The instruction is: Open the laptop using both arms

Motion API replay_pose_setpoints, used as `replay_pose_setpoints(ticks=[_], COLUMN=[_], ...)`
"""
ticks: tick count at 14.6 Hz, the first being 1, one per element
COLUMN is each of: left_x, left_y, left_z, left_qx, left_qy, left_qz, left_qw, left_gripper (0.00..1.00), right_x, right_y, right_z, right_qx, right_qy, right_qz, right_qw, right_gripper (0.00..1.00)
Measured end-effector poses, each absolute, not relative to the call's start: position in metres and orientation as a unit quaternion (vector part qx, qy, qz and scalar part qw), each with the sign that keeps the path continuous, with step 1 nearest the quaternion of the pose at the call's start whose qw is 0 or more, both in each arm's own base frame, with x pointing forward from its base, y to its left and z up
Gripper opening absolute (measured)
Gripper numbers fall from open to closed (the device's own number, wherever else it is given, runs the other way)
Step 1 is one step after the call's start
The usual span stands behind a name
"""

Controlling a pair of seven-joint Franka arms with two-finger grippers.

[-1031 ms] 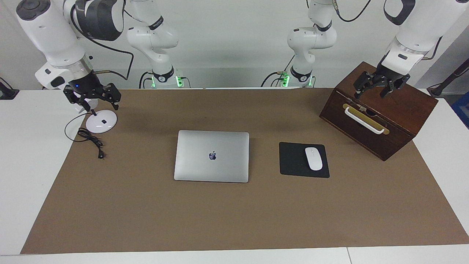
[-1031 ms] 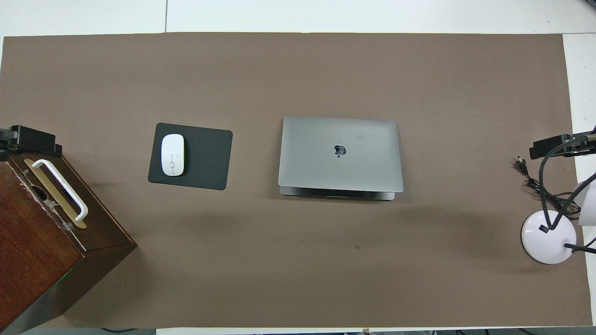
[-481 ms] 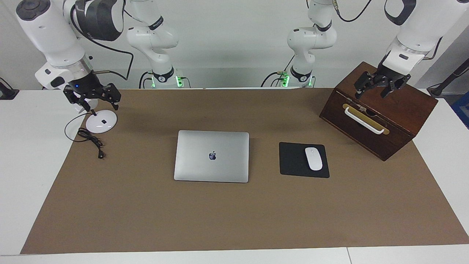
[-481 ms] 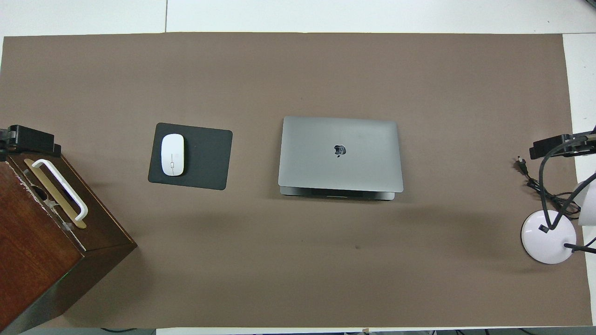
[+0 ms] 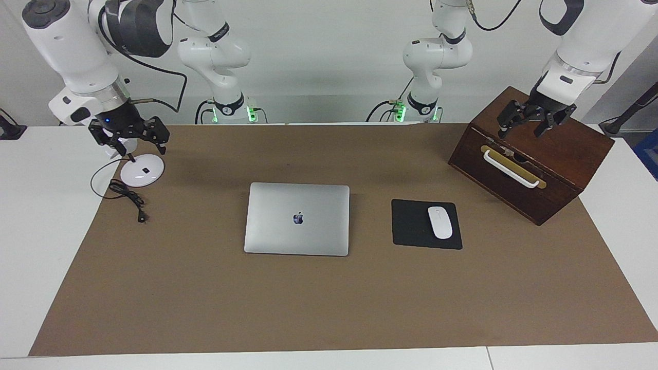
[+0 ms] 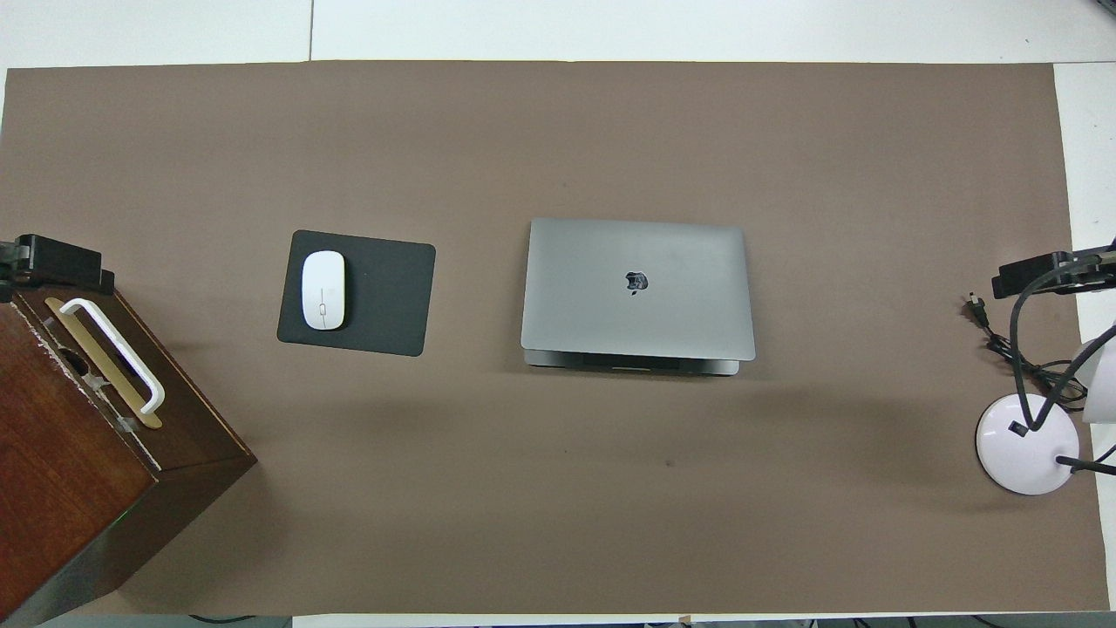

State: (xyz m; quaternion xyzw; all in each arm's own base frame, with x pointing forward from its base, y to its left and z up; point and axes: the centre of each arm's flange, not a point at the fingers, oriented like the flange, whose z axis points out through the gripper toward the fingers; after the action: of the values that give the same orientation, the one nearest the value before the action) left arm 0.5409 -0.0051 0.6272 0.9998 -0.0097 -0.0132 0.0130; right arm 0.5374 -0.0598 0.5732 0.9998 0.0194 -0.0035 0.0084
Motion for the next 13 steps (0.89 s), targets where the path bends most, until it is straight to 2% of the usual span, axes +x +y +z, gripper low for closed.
replay_pose_setpoints(ticks=[13], left_x=[0.5404], left_y=[-0.0051], left_z=[0.6248], left_qx=[1.0], left_qy=[-0.01], left_qz=[-0.016], left_qw=[0.013], left_gripper=[1.0], right_x=[0.5371], right_y=[-0.0597], right_z=[0.5738], right_qx=[1.0], right_qy=[0.019], right_qz=[-0.003], right_qw=[0.008], right_gripper=[1.0])
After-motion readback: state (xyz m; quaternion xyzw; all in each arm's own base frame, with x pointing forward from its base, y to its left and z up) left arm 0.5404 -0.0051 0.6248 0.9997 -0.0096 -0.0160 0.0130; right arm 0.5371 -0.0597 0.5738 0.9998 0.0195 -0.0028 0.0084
